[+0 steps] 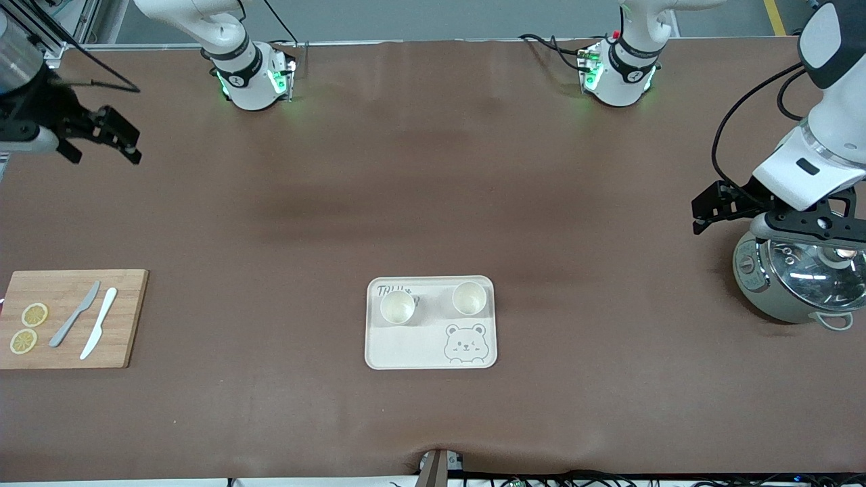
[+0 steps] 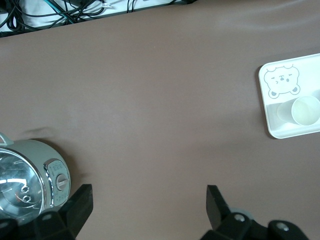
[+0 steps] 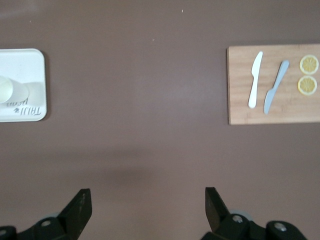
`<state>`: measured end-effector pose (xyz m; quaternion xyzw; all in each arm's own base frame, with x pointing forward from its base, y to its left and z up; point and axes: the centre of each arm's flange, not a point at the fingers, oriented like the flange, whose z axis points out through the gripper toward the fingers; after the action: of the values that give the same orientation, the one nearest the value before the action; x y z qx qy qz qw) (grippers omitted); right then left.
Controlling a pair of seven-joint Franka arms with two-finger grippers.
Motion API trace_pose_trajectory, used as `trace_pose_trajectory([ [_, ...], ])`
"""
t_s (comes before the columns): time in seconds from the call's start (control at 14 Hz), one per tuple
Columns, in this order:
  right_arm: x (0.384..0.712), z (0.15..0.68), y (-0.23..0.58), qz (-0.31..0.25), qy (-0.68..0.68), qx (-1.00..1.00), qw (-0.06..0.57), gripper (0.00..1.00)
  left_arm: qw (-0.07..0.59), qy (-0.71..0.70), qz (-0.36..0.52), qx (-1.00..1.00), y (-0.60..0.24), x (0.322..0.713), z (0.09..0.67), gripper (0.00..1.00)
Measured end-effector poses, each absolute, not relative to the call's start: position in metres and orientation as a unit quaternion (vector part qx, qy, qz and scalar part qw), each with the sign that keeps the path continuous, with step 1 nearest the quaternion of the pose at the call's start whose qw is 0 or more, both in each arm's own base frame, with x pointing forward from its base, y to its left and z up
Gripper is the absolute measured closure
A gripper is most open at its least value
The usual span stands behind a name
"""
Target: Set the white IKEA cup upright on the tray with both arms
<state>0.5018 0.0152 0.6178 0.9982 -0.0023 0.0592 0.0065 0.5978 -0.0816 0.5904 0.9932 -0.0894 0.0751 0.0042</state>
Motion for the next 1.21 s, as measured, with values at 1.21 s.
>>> trace_pose_trajectory([
  [1.21,0.565,0.611,-0.081,0.02,-0.001,1.0,0.001,0.0,0.004,-0.077,0.06,0.995,-0.067,0.608,0.57,0.0],
])
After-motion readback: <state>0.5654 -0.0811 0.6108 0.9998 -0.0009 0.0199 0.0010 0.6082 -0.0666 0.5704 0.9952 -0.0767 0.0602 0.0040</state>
